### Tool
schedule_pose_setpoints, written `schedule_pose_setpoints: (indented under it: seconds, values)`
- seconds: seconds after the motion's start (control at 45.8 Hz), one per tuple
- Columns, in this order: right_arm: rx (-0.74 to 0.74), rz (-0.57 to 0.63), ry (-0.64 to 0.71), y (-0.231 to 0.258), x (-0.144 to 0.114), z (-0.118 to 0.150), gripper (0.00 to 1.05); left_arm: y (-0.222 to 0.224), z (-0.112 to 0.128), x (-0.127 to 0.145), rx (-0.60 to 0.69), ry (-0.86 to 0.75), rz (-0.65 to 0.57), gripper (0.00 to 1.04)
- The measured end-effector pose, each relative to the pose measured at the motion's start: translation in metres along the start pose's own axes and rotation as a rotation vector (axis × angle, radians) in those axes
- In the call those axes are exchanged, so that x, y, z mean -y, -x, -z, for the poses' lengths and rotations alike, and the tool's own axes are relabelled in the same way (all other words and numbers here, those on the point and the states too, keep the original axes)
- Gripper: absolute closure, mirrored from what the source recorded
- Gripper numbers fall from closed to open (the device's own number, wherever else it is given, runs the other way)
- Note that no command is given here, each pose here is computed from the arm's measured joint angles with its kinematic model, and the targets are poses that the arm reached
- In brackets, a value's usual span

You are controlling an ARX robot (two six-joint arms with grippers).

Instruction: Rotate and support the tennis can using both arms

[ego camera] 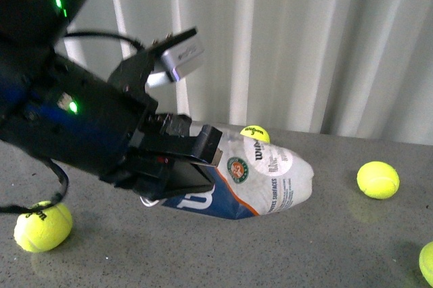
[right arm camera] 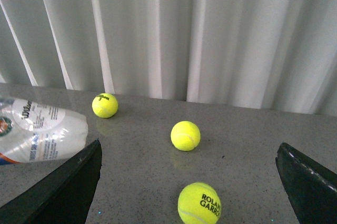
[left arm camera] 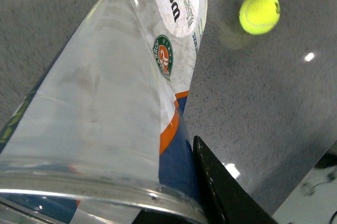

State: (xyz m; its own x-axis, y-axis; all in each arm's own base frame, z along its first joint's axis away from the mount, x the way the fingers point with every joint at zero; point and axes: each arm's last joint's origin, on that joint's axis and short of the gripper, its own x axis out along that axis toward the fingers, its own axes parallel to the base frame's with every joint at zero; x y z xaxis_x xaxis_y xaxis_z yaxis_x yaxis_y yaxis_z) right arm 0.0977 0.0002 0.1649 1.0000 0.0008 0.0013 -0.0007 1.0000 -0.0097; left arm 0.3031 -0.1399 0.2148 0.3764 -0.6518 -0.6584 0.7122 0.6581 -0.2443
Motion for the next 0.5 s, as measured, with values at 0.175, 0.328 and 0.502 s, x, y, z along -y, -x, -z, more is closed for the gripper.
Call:
schedule_pose_setpoints:
  seconds: [0.175,0.328,0.502]
  values:
    - [0.0,0.0,0.0,0.0,0.0,0.0,0.07,0.027,-0.024,0.023,-0.169,-0.425,-0.074,1.01]
    - [0.0,-0.001,0.0,0.0,0.0,0.0,0.07,0.026,-0.029,0.023,-0.409,-0.829,-0.145,1.01]
    - [0.0,0.0,0.0,0.0,0.0,0.0,0.07,0.02,-0.045,0.025,-0.558,-1.17,-0.178,1.01]
